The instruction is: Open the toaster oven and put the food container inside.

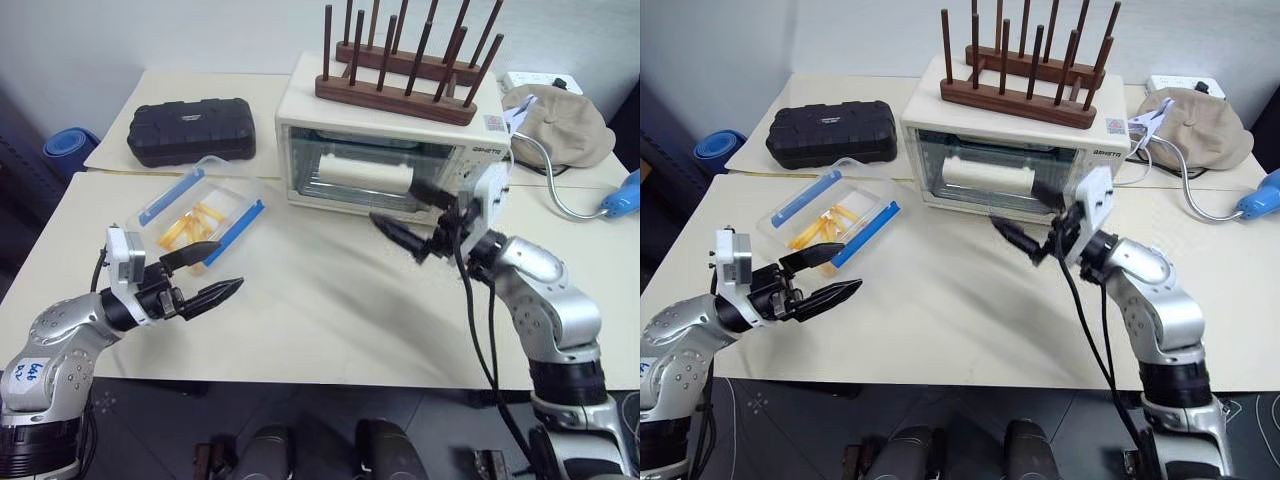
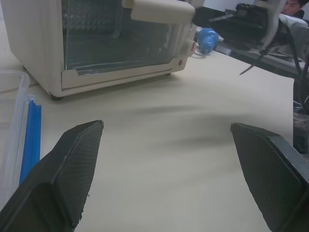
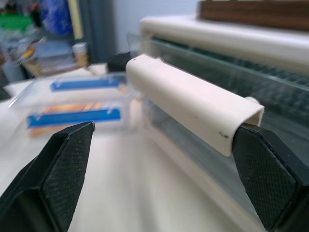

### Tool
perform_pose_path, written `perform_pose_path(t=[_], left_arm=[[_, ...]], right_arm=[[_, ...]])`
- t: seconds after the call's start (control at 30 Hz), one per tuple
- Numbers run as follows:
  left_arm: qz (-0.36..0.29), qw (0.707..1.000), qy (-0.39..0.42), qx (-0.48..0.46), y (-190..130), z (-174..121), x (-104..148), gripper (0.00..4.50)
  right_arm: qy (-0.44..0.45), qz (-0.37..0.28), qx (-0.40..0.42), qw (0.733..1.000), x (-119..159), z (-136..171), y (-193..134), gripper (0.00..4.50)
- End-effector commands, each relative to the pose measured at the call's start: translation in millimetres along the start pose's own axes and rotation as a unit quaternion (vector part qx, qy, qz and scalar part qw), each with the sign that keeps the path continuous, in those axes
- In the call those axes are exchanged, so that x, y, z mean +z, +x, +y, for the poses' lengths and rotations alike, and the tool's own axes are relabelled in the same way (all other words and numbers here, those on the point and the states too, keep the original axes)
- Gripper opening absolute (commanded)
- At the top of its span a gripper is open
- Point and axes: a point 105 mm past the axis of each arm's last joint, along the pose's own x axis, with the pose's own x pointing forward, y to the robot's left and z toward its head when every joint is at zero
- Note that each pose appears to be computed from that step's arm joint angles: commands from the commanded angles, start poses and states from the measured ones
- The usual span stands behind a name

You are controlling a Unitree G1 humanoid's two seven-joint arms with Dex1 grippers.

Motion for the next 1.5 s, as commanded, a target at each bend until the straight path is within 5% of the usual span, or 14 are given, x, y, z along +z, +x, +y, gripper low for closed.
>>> perform_pose_path(t=[0.03,0.27,0.47,0.63,0.8,0.93,1.13,1.27,1.5], left_arm=[[-0.045,0.999,0.013,0.002,8,10,19,3.95],[-0.073,0.994,0.063,0.04,70,56,58,1.83],[-0.063,0.992,0.109,0.011,124,60,68,0.01],[-0.006,0.986,0.156,-0.055,140,43,43,0.01],[0.095,0.98,0.17,-0.05,130,36,3,0.01],[0.135,0.977,0.165,-0.03,128,25,-26,0.01],[0.114,0.986,0.118,-0.005,119,10,-37,0.01],[0.036,0.996,0.06,0.048,80,4,-14,1.18],[-0.016,0.959,0.005,0.283,-67,19,13,3.33]], right_arm=[[-0.047,0.009,0.058,0.997,1,24,-6,4.5],[-0.06,0.025,0.046,0.997,-9,26,-11,4.5],[-0.067,0.033,0.038,0.996,-16,27,-14,4.5],[-0.063,0.057,0.012,0.996,-33,29,-36,4.5],[-0.05,0.091,-0.056,0.993,-61,28,-98,4.5],[-0.089,0.078,-0.118,0.986,-55,17,-127,4.5],[-0.087,0.008,-0.096,0.992,-32,8,-119,4.5],[-0.11,-0.059,-0.054,0.991,-7,4,-92,4.5],[-0.097,-0.116,0.022,0.988,8,16,-57,4.5]])
